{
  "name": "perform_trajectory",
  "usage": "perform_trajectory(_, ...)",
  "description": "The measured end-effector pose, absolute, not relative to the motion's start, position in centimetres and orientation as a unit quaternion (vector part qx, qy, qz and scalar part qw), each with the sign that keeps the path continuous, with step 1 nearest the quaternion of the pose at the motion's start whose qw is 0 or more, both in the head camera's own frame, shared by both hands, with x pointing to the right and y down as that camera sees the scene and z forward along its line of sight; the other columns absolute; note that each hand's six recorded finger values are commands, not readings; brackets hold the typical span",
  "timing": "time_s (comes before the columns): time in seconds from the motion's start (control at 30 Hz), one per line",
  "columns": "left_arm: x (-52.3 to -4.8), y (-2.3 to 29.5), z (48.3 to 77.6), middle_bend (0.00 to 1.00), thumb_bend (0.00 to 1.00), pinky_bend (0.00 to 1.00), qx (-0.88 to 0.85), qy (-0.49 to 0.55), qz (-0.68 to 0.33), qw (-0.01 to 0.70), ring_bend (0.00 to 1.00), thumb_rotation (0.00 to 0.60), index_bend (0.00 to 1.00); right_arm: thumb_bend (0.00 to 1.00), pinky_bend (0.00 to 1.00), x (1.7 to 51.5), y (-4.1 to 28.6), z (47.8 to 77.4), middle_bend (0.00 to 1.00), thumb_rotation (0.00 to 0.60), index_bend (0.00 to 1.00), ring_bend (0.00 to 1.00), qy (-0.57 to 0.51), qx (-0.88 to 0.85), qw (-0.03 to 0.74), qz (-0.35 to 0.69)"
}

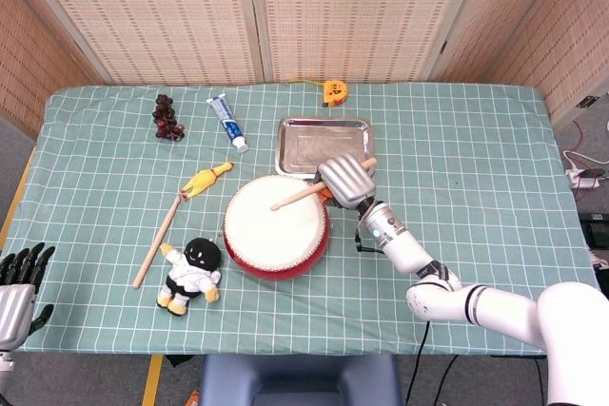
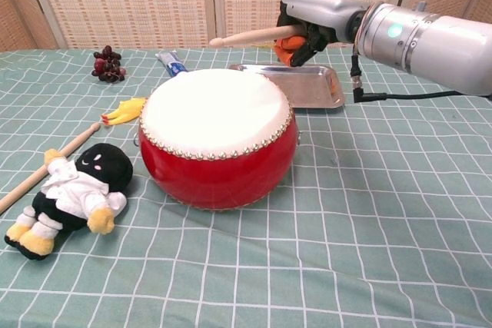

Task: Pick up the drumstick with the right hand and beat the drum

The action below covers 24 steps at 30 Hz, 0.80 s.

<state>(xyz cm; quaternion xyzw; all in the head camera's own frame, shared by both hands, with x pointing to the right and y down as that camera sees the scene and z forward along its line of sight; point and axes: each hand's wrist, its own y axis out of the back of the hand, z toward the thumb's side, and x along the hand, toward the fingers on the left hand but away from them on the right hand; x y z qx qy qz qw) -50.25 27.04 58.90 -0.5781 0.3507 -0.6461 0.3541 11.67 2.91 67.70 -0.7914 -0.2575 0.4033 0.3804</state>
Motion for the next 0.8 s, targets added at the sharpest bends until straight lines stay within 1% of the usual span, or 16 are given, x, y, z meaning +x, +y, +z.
perform_trajectory(0.1, -50.4, 27.1, 59.0, 0.00, 0.23, 0.02, -0.577, 0.350, -0.648, 0.352, 0.02, 0.600, 0.03, 1.00, 1.00, 11.9, 3.2, 68.5, 1.00, 0.600, 1.00, 1.00, -0.227, -0.778, 0.406, 0.422)
perform_trajectory(0.27, -50.5, 27.2, 59.1, 0.00, 0.23, 0.02, -0.576, 0.350, -0.650, 0.351, 0.02, 0.600, 0.03, 1.00, 1.00, 12.4, 3.5, 69.9, 1.00, 0.600, 1.00, 1.00, -0.161, -0.724, 0.479, 0.469)
perform_trajectory(0.43, -50.6, 27.3, 59.0, 0.00, 0.23, 0.02, -0.574, 0.349, -0.652, 0.351, 0.02, 0.600, 0.03, 0.99, 1.00, 12.3, 3.3, 69.8, 1.00, 0.600, 1.00, 1.00, -0.143, -0.691, 0.516, 0.486)
perform_trajectory(0.5, -50.6, 27.2, 59.0, 0.00, 0.23, 0.02, -0.574, 0.350, -0.651, 0.352, 0.02, 0.600, 0.03, 0.99, 1.00, 12.2, 3.2, 69.5, 1.00, 0.600, 1.00, 1.00, -0.153, -0.694, 0.513, 0.481)
perform_trajectory(0.6, -50.4, 27.1, 58.9, 0.00, 0.23, 0.02, -0.575, 0.350, -0.649, 0.355, 0.02, 0.600, 0.03, 0.99, 1.00, 12.0, 3.0, 68.9, 1.00, 0.600, 1.00, 1.00, -0.187, -0.717, 0.484, 0.465)
perform_trajectory(0.8, -50.3, 27.1, 58.9, 0.00, 0.23, 0.02, -0.576, 0.349, -0.648, 0.356, 0.02, 0.600, 0.03, 0.99, 1.00, 12.1, 2.6, 68.1, 1.00, 0.600, 1.00, 1.00, -0.260, -0.780, 0.383, 0.420)
